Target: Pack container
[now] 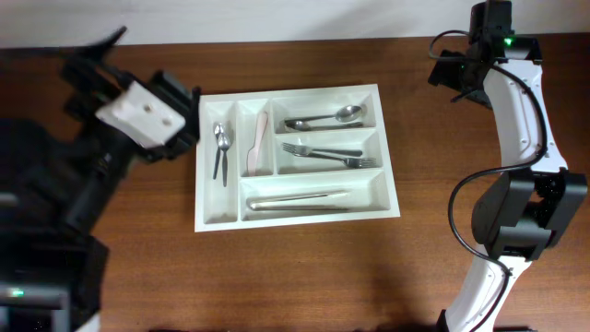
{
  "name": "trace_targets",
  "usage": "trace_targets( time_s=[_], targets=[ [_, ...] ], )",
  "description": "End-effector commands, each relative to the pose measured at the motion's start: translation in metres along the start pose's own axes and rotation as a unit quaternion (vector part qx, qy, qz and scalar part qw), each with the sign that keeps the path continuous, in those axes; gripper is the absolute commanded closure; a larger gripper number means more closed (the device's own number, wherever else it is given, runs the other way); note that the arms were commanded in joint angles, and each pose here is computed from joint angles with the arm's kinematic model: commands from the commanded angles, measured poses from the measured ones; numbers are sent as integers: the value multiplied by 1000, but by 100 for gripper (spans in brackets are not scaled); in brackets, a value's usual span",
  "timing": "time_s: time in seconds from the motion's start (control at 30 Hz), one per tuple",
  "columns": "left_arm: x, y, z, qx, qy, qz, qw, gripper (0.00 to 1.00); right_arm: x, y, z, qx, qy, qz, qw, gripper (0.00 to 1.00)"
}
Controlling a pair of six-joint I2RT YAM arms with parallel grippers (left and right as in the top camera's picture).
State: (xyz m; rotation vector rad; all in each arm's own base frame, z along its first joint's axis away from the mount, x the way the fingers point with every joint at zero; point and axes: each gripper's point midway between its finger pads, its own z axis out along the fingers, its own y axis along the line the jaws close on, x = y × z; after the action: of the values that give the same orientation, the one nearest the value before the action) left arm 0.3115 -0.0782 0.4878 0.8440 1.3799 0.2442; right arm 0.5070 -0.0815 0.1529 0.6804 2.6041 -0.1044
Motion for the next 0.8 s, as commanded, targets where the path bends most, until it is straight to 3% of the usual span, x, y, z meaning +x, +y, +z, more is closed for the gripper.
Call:
trace_targets(
  time_s=[0.0, 0.2, 0.47, 0.77],
  targets=[
    [25, -26, -1, 6, -11, -27, 1000, 1, 2, 0, 5, 6, 3, 4, 1000, 1],
    [77, -38, -2, -91, -25, -99, 991, 1, 2, 0, 5, 6, 3, 4, 1000, 1],
    [159, -80, -25, -124, 10, -230, 965, 1, 2, 0, 5, 6, 3, 4, 1000, 1],
    [205, -123, -57, -145, 13, -235, 961, 1, 2, 0, 5, 6, 3, 4, 1000, 1]
  ],
)
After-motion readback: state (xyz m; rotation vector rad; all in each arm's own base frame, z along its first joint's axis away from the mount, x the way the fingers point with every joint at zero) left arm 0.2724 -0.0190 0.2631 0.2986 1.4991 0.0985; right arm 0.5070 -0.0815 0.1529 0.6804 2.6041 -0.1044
